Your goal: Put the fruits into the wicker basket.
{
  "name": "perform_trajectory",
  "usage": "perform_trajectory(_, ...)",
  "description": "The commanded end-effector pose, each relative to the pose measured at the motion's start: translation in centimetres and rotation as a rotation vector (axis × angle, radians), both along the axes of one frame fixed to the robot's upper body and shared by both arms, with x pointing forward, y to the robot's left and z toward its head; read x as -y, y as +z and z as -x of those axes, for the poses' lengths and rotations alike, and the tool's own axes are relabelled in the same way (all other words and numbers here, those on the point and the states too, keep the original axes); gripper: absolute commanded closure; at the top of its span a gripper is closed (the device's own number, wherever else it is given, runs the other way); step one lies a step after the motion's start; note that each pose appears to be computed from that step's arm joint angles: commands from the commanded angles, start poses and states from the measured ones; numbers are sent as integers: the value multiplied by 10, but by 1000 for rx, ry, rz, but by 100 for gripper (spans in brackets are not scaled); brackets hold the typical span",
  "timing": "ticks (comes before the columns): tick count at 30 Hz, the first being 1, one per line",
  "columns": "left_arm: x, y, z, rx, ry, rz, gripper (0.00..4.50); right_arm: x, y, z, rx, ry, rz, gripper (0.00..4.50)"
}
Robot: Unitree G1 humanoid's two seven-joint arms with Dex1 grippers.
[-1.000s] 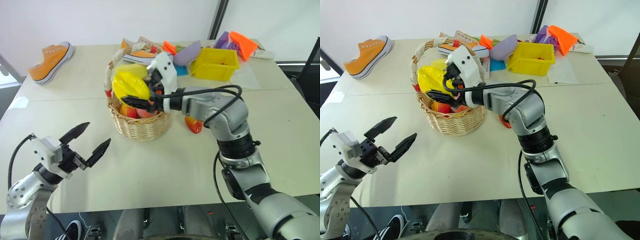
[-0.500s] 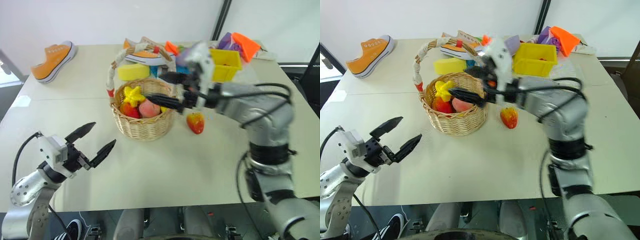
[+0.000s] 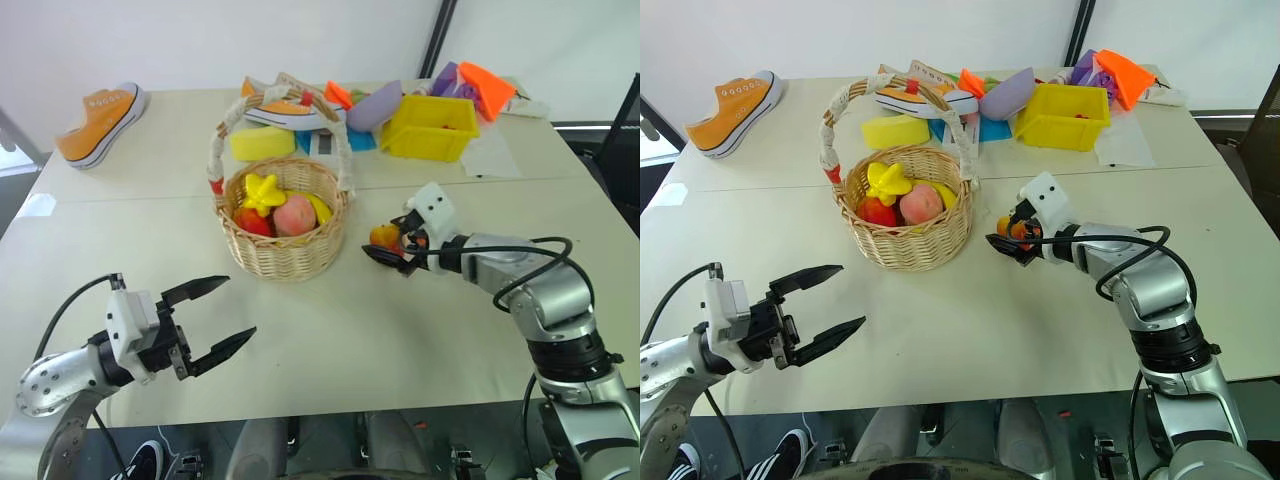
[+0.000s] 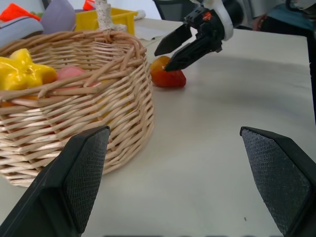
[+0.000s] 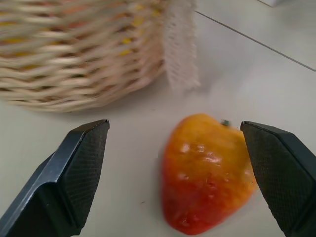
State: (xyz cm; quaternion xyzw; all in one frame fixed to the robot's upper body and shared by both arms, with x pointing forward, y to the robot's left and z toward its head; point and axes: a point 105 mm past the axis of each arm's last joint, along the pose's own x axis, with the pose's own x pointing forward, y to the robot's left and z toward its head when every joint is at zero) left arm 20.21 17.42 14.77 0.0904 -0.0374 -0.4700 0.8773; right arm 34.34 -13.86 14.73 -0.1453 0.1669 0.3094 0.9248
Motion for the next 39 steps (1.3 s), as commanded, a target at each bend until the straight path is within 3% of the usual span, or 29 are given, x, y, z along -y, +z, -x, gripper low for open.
perform_trajectory(1,4,5,3,33,-23,-17,0,1,11,-4,60,-23,42,5)
perform_trajectory(14,9,5,2,48,4,-6,0,10,-16,-9,-131,-187,-33,5)
perform_trajectory(16,10,6,1,52,9,-9,0,8,-9,-13,-110,-194,-70,56)
perform_trajectory(19,10,8,0,54,16,-8,0,4,1,-13,-83,-167,-87,180)
perform_trajectory(23,9,9,-2,55,22,-7,0,5,19,-5,-65,-103,-110,180)
perform_trajectory(27,2,14,-8,68,72,18,0,6,51,17,-21,96,-116,180)
perform_trajectory(32,-26,15,-19,85,213,58,0,-33,89,36,47,326,-174,180)
perform_trajectory(35,-53,18,-28,119,322,61,0,-79,101,44,77,460,-243,180)
perform_trajectory(39,-61,18,-29,128,345,60,0,-127,110,31,117,496,-303,180)
